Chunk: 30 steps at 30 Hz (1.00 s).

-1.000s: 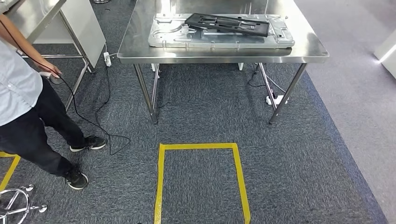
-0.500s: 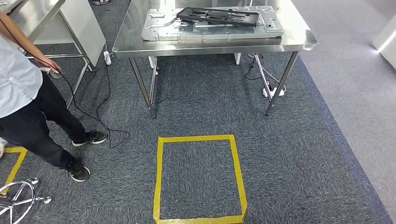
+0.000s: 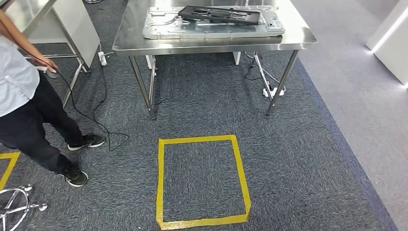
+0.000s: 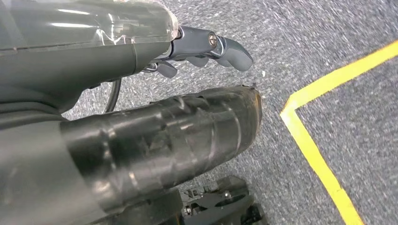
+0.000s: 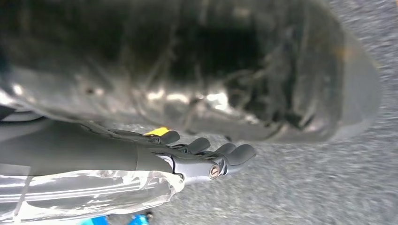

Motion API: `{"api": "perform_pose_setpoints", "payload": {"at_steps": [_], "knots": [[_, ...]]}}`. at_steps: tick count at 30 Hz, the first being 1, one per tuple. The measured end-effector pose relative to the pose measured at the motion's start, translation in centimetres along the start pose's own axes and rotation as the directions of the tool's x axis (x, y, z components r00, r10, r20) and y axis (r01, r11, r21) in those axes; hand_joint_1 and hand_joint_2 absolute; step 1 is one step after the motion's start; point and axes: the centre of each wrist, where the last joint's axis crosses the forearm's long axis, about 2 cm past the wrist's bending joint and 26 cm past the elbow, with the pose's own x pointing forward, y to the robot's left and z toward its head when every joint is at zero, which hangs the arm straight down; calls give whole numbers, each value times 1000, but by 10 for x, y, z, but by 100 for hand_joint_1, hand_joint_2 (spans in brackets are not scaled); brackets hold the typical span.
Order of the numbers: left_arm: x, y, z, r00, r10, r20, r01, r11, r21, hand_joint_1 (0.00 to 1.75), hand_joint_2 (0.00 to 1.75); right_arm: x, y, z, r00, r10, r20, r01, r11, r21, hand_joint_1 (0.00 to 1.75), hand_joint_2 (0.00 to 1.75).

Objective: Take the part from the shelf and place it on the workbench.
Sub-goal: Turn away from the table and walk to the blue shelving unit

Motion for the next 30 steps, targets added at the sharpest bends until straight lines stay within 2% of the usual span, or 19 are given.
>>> {"api": "perform_pose_setpoints", "payload": {"at_steps": [10, 30], "knots": [[3, 0, -1, 1000, 1, 8, -1, 1000, 3, 0, 0, -3, 5, 4, 1000, 17, -18, -17, 999, 28, 0, 0], [0, 0, 0, 1000, -6, 3, 6, 1000, 8, 0, 0, -5, 19, 10, 988, 153, -3, -150, 977, 150, 0, 0]]}}
